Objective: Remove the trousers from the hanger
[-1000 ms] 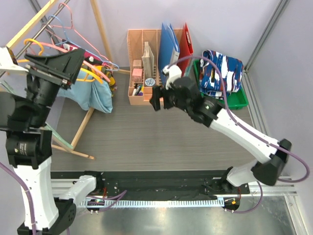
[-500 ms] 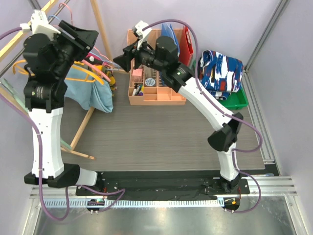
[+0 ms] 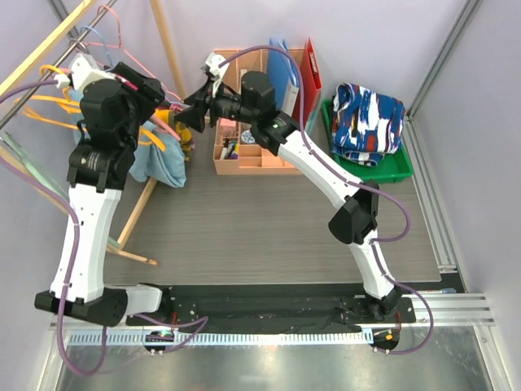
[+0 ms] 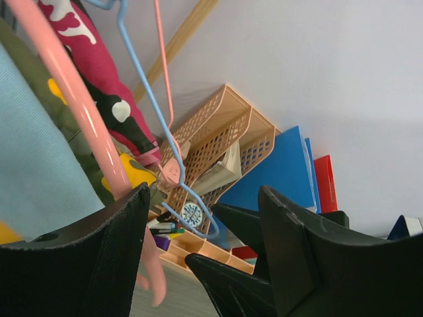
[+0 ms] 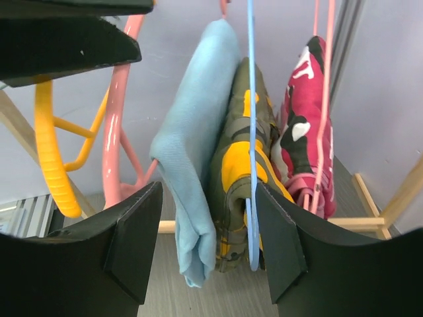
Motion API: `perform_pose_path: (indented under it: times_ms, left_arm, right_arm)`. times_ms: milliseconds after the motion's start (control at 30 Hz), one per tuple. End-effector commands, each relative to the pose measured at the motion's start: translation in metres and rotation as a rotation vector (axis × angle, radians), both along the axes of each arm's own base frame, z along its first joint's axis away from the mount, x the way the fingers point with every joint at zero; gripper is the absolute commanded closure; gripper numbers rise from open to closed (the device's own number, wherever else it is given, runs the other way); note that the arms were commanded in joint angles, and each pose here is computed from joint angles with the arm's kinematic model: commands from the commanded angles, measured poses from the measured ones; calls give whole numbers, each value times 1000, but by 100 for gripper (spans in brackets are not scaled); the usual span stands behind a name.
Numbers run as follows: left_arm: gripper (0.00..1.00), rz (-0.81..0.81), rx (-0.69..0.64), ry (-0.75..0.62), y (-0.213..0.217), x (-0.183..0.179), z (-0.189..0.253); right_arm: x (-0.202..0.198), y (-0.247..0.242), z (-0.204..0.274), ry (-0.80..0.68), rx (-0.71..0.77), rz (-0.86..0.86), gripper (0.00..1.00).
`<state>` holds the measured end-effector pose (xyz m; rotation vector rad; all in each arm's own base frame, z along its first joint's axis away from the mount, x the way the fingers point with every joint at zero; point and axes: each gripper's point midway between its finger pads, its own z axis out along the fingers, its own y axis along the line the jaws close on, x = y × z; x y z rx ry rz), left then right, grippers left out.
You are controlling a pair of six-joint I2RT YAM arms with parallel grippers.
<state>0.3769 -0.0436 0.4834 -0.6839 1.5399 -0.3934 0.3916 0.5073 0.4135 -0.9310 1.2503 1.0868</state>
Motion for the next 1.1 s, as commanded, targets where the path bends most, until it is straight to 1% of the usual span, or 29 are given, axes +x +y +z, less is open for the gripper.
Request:
perform_pose_path:
  times_ms: [0, 167, 233, 300, 333, 367, 400, 433, 467, 500, 533, 567, 600, 667, 800, 867, 933, 967, 1000, 1067]
  left_arm:
    - [32, 76, -26, -126, 19, -25, 32]
    - [30, 89, -26, -108, 24, -40, 28]
    - [28, 131, -46, -119, 32, -49, 27]
    - [26, 168, -62, -110, 38, -51, 19]
    - [25, 203, -61, -103, 44, -52, 15]
    - [25, 216, -58, -90, 46, -50, 12]
    - [23, 225, -59, -89, 48, -50, 11]
    - [23, 232, -61, -83, 48, -48, 10]
    - [23, 244, -58, -54, 51, -46, 6]
    - [23, 251, -60, -46, 52, -45, 5]
    - [22, 261, -65, -40, 53, -44, 4]
    - [21, 269, -67, -32, 55, -44, 2]
    - [20, 277, -72, -26, 56, -43, 0]
    - [19, 293, -100, -19, 60, -42, -4]
    - [18, 302, -155, 15, 58, -26, -17]
    - [19, 292, -188, -16, 56, -15, -17]
    - [21, 263, -204, -50, 51, -7, -16]
    - [21, 248, -205, -81, 48, 0, -13]
    - [22, 242, -200, -98, 48, 3, -12]
    - [25, 235, -202, -148, 48, 10, -8]
  right_arm:
    - [-26, 3, 34, -96, 62, 35, 36]
    - [-18, -6, 38, -96, 49, -59, 32]
    - [-22, -13, 42, -95, 44, -73, 32]
    - [-23, -18, 37, -80, 32, -86, 32]
    - [-28, -23, 44, -83, 38, -87, 32]
    - [-31, -26, 46, -85, 39, -91, 31]
    - [-31, -27, 37, -69, 21, -92, 31]
    - [-38, -35, 48, -78, 34, -95, 31]
    - [-40, -38, 48, -75, 33, -101, 31]
    - [-40, -40, 35, -54, 12, -111, 31]
    - [-48, -50, 49, -68, 32, -116, 31]
    - [-50, -53, 52, -75, 44, -120, 31]
    - [-52, -56, 42, -61, 29, -123, 31]
    - [-60, -64, 46, -63, 35, -126, 31]
    - [-71, -80, 50, -62, 49, -143, 31]
    - [-75, -85, 42, -57, 51, -147, 31]
    - [-84, -95, 49, -72, 64, -149, 31]
    - [-85, -97, 41, -68, 46, -152, 30]
    - [-91, -104, 47, -83, 53, -158, 31]
    - [-93, -112, 38, -75, 39, -181, 30]
